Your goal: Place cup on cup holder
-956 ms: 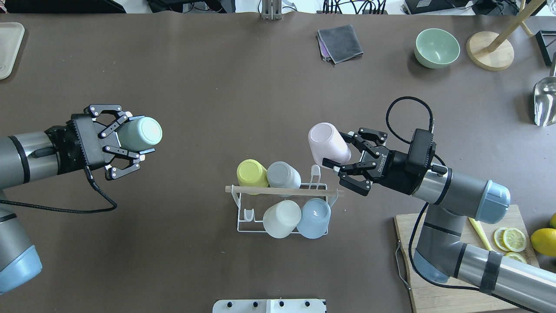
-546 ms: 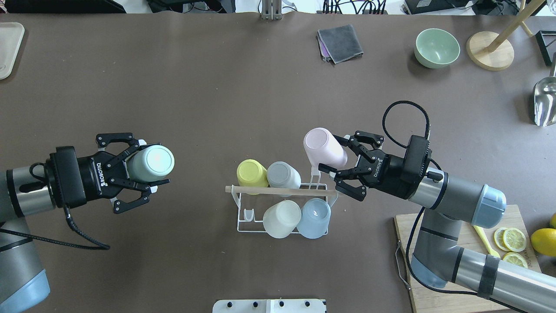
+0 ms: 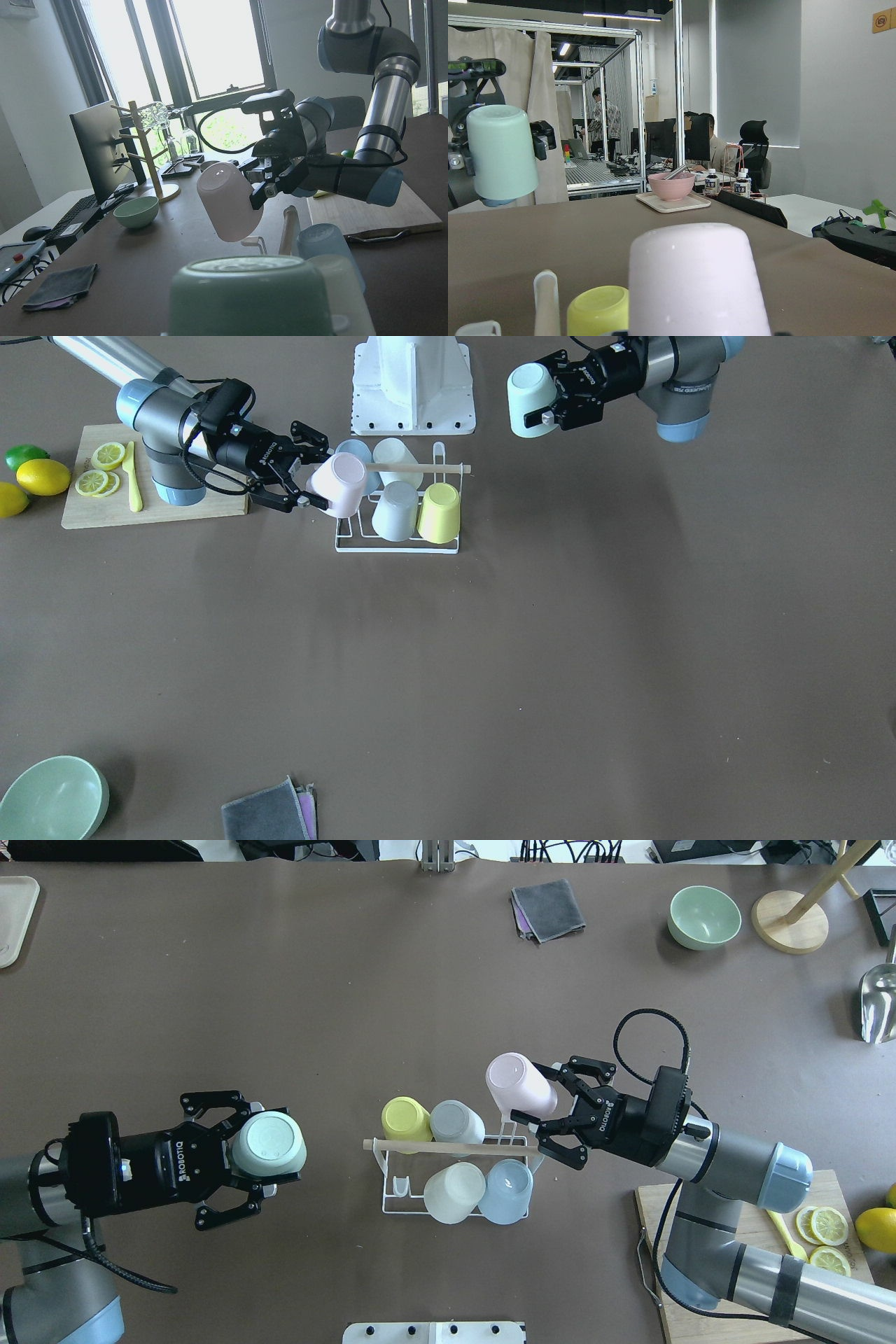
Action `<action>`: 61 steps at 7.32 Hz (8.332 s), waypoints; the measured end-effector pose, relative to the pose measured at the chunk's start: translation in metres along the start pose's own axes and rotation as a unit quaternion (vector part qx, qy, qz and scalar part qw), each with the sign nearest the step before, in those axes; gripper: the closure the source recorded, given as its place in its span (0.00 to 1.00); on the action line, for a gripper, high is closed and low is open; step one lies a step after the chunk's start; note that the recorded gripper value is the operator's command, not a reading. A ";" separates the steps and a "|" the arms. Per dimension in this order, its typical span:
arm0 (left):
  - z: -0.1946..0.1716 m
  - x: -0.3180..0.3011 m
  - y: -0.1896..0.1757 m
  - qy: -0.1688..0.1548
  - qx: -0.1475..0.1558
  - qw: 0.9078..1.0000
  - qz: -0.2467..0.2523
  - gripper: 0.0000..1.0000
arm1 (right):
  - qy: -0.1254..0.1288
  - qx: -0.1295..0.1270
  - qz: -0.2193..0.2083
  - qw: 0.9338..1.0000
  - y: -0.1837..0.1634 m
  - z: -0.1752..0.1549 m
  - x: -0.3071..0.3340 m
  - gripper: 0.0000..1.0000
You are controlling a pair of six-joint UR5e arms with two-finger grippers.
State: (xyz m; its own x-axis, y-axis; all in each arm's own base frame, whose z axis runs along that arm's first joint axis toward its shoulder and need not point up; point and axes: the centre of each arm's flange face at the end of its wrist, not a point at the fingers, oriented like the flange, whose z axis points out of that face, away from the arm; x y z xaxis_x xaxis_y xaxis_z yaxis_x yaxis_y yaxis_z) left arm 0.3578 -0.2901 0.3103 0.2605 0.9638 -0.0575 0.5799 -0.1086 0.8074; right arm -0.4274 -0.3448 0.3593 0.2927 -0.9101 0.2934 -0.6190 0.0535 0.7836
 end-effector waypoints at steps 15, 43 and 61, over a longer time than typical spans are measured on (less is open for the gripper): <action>0.117 0.036 0.065 0.045 0.044 0.996 -0.061 1.00 | -0.005 -0.006 0.004 1.000 0.007 0.005 -0.009 0.00; 0.117 -0.087 -0.021 -0.066 -0.242 0.967 -0.041 0.01 | 0.427 -0.556 0.427 0.571 -0.151 -0.494 0.356 0.00; -0.447 -0.212 0.038 -0.364 -0.528 0.563 -0.521 0.01 | 0.420 -0.530 0.443 0.589 -0.104 -0.551 0.348 0.00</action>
State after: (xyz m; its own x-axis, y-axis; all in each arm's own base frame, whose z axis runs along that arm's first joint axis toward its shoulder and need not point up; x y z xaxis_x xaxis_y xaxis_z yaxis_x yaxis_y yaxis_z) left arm -0.0203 -0.3895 0.6158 0.6737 -0.0266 -0.7385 0.0274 0.9996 -0.0111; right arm 0.1397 -0.4403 0.6817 0.7296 0.1678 0.6630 -0.1276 0.9858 -0.1092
